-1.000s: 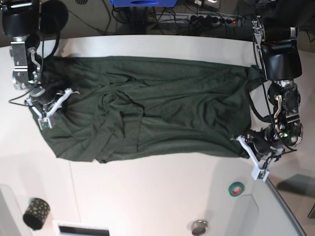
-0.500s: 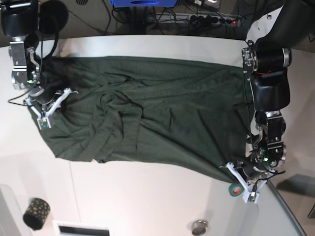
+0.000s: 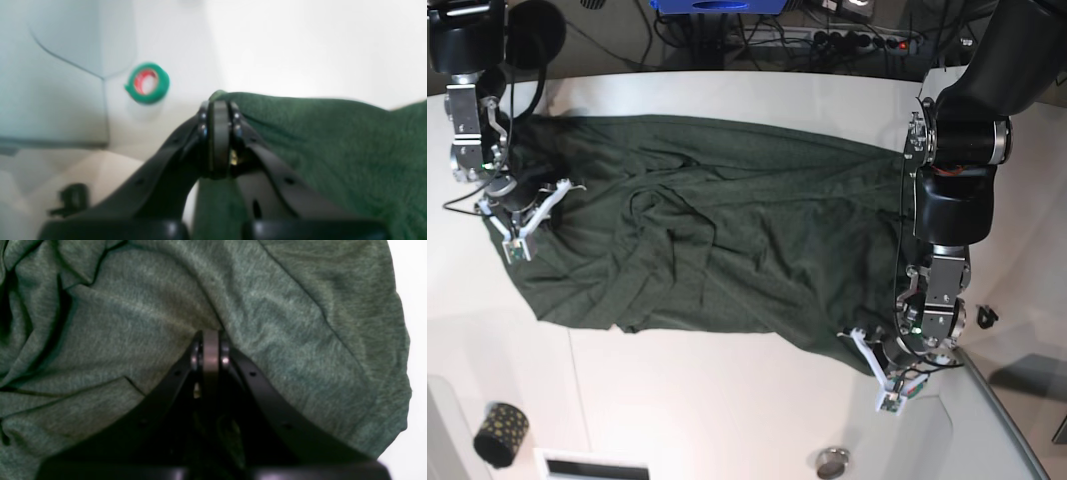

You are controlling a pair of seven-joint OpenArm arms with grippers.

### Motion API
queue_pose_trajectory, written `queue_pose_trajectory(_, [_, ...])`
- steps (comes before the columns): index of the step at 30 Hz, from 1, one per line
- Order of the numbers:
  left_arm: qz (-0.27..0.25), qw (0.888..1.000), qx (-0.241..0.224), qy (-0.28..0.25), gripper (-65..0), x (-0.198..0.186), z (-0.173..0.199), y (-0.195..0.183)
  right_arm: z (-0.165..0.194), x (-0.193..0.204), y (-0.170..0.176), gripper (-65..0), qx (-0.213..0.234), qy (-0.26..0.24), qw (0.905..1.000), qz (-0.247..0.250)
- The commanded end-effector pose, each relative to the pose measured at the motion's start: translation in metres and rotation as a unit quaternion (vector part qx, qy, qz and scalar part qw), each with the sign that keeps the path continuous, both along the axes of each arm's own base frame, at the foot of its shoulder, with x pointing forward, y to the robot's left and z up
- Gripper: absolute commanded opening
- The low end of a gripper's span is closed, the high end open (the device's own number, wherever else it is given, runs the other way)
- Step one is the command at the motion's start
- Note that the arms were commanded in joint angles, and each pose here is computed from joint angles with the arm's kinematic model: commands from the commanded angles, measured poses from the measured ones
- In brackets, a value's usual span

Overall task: Layout the t-shirt on the table in an organized manner, then fold the t-shirt properly
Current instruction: 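Drag the held shirt edge with the left gripper away from the right gripper, then lift both held shirt corners and pull them toward the robot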

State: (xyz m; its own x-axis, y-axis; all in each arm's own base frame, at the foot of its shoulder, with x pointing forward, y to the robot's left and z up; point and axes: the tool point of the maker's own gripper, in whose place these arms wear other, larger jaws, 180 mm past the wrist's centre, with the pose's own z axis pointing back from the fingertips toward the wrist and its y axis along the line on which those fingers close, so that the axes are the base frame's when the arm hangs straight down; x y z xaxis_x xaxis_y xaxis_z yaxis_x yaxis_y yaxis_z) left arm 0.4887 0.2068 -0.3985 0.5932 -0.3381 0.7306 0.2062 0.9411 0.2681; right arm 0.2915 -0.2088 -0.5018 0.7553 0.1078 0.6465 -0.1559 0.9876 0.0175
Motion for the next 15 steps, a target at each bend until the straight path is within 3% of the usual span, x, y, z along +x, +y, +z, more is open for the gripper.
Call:
queue_pose_trajectory(1, [0.002,0.999,-0.001,-0.041,-65.0,0.019,0.026,0.005,-0.011,-0.015,-0.016,-64.8,-0.034,0.045,0.9984,-0.002])
queue_pose_trajectory(7, [0.004,0.999,-0.002,-0.032,-65.0,0.014,0.015,0.007,-0.010,-0.013,-0.016,-64.8,-0.034,0.043,0.9985,-0.002])
queue_pose_trajectory(15, [0.048,0.997,0.020,-0.050,-65.0,0.016,0.024,0.033,-0.011,-0.015,-0.016,-64.8,-0.034,0.045,0.9984,-0.002])
